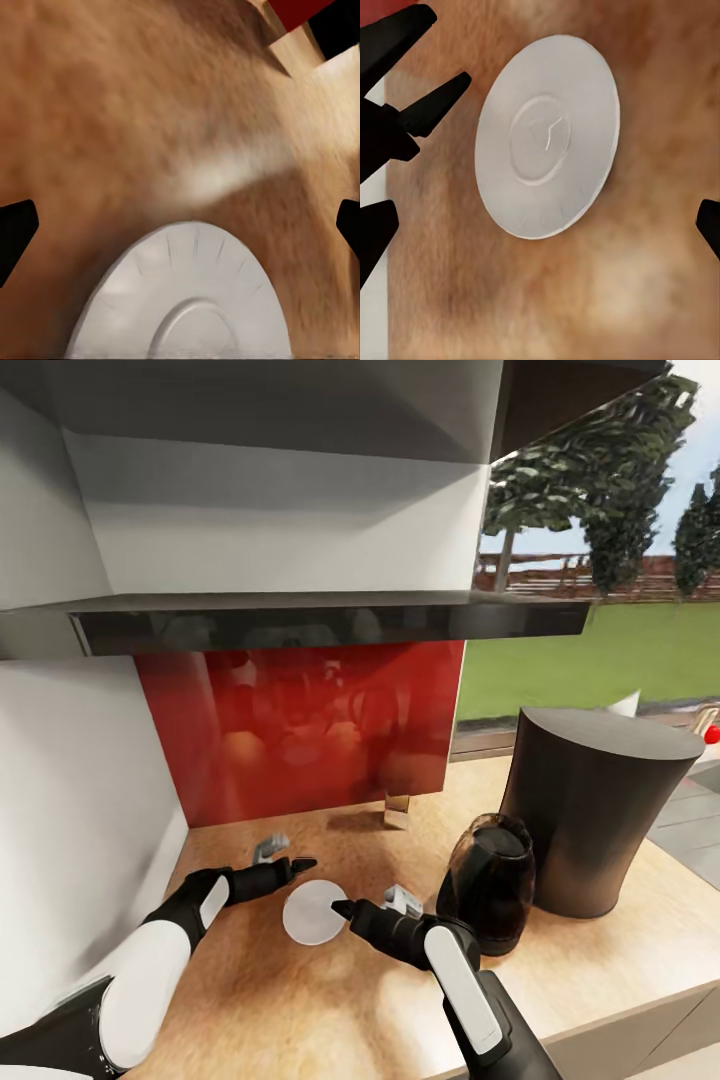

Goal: Set up a coffee station on the kitchen countertop: keep the coffee maker on the countertop, move the bottle of coffee from the kitchen shelf to the counter next to the coffee maker, place a paper coffee filter on top of the coffee maker, put the saucer next to the coffee maker with the coffee cup on the saucer, and place the electric kettle next to the coffee maker.

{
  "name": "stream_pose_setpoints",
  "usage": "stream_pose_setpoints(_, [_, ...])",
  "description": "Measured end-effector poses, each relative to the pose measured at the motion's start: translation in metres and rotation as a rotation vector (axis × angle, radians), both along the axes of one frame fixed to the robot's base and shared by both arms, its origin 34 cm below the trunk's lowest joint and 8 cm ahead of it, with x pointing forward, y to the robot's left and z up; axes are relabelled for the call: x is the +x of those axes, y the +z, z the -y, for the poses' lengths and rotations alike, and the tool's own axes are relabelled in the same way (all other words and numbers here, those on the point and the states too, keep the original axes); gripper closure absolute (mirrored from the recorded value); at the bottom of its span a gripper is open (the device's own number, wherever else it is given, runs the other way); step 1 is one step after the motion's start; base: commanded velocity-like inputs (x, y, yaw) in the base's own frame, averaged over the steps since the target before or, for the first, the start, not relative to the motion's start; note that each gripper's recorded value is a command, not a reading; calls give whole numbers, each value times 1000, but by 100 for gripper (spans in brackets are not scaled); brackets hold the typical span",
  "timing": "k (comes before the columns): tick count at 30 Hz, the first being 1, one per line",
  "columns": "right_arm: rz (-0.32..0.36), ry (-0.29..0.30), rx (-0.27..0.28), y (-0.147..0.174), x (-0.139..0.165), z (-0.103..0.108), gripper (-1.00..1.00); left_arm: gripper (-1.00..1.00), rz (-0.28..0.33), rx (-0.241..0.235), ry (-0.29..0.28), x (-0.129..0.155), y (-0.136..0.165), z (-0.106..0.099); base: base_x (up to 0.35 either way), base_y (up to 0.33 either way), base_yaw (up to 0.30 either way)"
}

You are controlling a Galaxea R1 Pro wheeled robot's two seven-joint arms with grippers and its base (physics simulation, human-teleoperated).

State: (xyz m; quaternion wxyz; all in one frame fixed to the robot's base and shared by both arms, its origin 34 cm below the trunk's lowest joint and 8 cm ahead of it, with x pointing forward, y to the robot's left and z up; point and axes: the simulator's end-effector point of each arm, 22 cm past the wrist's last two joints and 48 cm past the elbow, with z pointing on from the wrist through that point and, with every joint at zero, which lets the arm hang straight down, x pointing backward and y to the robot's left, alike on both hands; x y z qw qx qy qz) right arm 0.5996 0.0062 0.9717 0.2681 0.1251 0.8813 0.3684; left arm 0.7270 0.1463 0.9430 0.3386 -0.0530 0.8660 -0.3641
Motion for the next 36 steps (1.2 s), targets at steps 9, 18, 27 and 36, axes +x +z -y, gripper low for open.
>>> stream_pose_setpoints(9, [-35, 4, -10, -15, -6, 0, -100, -100, -32, -8, -9, -8, -10, 6, 1, 0, 0])
stream_pose_setpoints(18, [-36, 5, -11, -16, -6, 0, -100, -100, -36, -7, -8, -9, -11, 5, 0, 0, 0])
stream_pose_setpoints(27, [-39, 4, -13, -17, -7, 0, -100, -100, -87, -93, 21, -18, -18, 10, 0, 0, 0])
stream_pose_setpoints(36, [-52, 4, -17, -22, -9, 1, -100, -100, -114, -106, 15, -23, -21, 14, 0, 0, 0])
